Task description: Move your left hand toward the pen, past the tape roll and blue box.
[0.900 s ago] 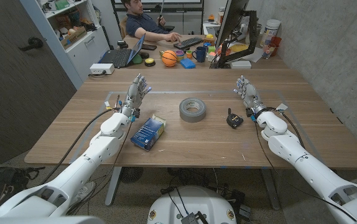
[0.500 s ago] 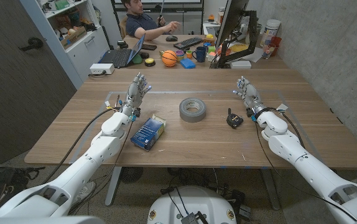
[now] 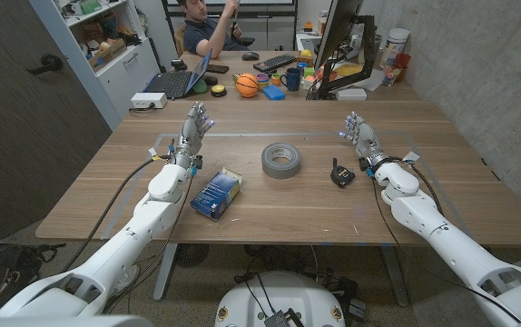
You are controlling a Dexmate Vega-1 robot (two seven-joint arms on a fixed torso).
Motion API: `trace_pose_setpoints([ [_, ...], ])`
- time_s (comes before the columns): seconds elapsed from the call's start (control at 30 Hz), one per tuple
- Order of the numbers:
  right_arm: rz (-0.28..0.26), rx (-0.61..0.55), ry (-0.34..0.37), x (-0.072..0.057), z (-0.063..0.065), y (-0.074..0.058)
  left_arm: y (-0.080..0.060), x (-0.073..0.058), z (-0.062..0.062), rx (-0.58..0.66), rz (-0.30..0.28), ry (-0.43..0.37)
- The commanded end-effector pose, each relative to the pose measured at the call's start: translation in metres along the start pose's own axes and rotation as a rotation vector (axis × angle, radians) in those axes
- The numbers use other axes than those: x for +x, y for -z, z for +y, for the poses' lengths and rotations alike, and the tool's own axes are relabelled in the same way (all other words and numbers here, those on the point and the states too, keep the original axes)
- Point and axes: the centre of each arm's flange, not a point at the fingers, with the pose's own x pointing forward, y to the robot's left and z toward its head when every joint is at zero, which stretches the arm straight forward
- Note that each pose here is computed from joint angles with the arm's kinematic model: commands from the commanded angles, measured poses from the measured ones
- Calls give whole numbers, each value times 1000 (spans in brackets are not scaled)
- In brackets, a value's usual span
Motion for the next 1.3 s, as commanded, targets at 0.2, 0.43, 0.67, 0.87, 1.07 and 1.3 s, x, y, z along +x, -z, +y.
trace_pose_setpoints([
  [0.2, 4, 4, -7, 3, 2, 2, -30, -8, 5, 234, -168, -166],
  [0.43, 2, 0, -7, 4, 1, 1, -41, -12, 10, 313, -211, -251],
  [0.67, 2, -3, -14, 8, 2, 1, -53, -19, 14, 465, -270, -342],
  [0.87, 2, -2, -19, 10, 3, 1, -63, -22, 13, 574, -309, -395],
  [1.07, 6, 3, -15, 11, 3, 1, -78, -24, 18, 677, -328, -468],
  [1.3, 7, 5, -18, 12, 3, 2, -92, -26, 20, 912, -339, -550],
])
